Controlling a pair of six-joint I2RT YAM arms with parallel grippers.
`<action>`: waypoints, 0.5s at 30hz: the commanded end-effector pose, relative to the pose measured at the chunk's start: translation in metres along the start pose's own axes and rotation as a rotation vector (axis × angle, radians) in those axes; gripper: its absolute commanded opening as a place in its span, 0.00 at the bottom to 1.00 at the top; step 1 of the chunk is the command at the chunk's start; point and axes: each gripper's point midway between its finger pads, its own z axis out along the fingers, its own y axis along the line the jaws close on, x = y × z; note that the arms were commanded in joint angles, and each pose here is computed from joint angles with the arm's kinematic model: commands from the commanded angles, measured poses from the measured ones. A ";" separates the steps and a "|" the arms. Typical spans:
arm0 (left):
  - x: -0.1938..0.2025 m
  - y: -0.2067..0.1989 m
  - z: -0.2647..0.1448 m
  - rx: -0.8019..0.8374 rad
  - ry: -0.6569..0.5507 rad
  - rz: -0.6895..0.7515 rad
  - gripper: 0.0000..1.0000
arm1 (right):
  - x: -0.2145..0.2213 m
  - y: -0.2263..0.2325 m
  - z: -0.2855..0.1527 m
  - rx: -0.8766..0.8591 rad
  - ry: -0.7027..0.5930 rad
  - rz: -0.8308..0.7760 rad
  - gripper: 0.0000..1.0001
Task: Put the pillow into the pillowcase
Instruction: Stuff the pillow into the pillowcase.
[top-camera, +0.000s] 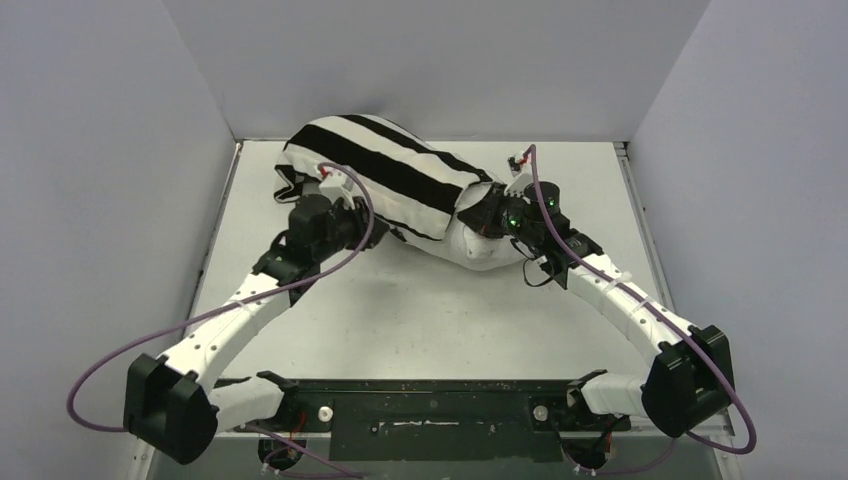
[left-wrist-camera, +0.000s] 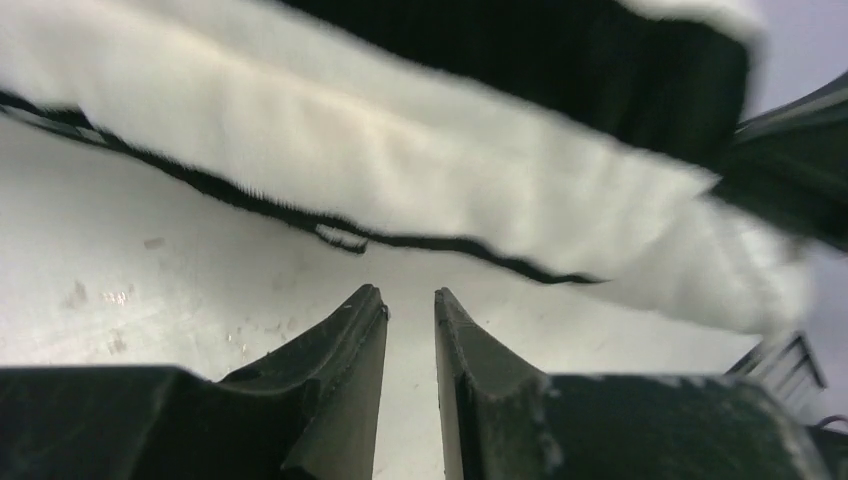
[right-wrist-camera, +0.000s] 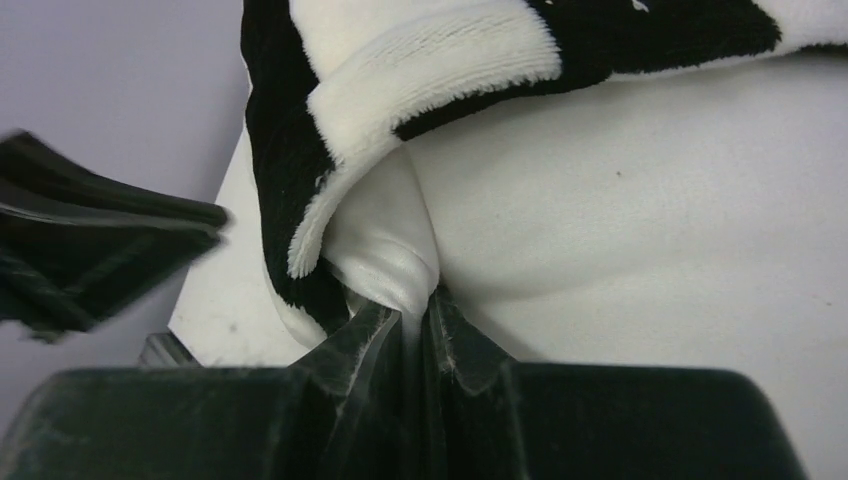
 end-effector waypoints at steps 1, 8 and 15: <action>0.018 0.008 0.032 0.010 -0.078 0.080 0.22 | -0.043 0.019 0.004 -0.118 -0.133 0.079 0.00; 0.064 0.028 0.048 -0.035 -0.101 0.065 0.34 | -0.050 0.027 0.006 -0.151 -0.140 0.107 0.00; 0.046 0.031 0.066 -0.062 -0.240 0.115 0.52 | -0.055 0.031 0.002 -0.163 -0.153 0.112 0.00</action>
